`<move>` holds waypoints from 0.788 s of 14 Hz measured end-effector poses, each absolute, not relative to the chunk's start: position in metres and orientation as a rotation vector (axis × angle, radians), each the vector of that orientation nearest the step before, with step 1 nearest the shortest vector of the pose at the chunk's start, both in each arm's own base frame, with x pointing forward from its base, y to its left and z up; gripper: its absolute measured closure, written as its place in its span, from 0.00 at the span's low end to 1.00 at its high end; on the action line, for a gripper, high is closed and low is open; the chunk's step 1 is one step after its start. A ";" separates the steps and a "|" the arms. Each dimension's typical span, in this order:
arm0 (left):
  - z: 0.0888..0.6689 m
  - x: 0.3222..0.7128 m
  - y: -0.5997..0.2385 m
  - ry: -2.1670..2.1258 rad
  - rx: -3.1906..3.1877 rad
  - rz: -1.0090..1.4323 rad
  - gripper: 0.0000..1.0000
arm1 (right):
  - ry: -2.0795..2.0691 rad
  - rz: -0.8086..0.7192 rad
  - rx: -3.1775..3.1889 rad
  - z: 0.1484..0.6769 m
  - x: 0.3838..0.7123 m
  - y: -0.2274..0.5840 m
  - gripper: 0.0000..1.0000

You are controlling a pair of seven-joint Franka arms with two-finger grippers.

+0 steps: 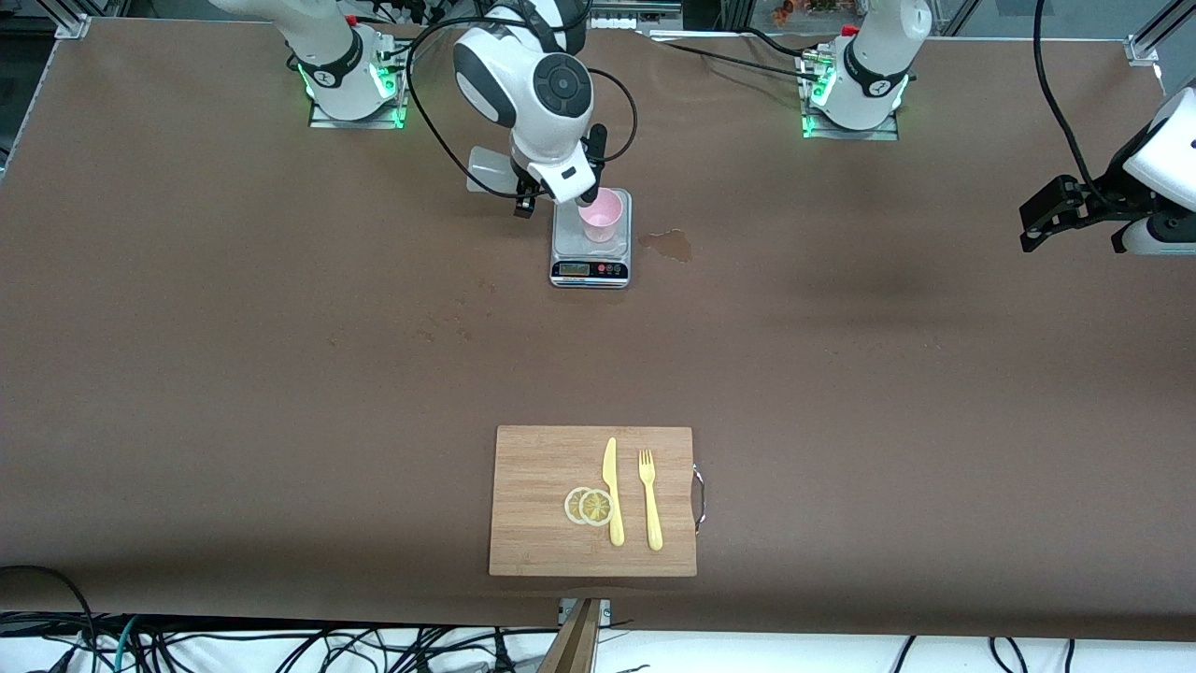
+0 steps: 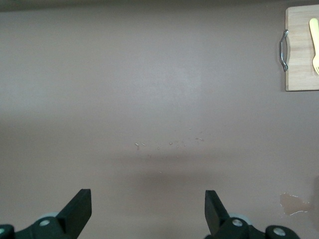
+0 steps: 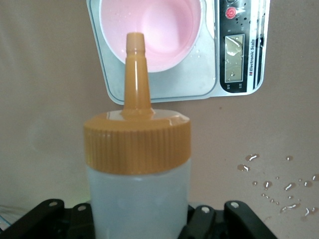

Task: Add sauce to pink cup with both arms
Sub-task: 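Tilt the bottle nozzle over the pink cup and squeeze sauce in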

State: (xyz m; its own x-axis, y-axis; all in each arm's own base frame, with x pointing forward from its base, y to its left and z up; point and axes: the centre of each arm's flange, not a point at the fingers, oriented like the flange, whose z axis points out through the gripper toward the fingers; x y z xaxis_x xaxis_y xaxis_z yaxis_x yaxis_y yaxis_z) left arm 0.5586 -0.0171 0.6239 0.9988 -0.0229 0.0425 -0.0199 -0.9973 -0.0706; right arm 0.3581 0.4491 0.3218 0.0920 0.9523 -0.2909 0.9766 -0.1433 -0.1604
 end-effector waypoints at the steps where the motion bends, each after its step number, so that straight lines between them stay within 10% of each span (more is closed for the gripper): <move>1: 0.622 0.559 -0.017 0.042 -3.070 -0.062 0.00 | 2.003 -0.510 2.259 0.323 0.358 0.452 0.78; 11: 0.622 0.559 -0.016 0.048 -3.070 -0.062 0.00 | 1.994 -0.552 2.194 0.331 0.360 0.463 0.78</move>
State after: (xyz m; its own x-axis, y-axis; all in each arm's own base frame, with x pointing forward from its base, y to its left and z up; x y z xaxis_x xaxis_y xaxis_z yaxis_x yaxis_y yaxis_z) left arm 0.5587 -0.0160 0.6219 0.9987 -0.0324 0.0391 -0.0296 -0.9970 -0.0711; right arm 0.3604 0.4629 0.3314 0.0623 0.9353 -0.3485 0.9814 -0.1210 -0.1494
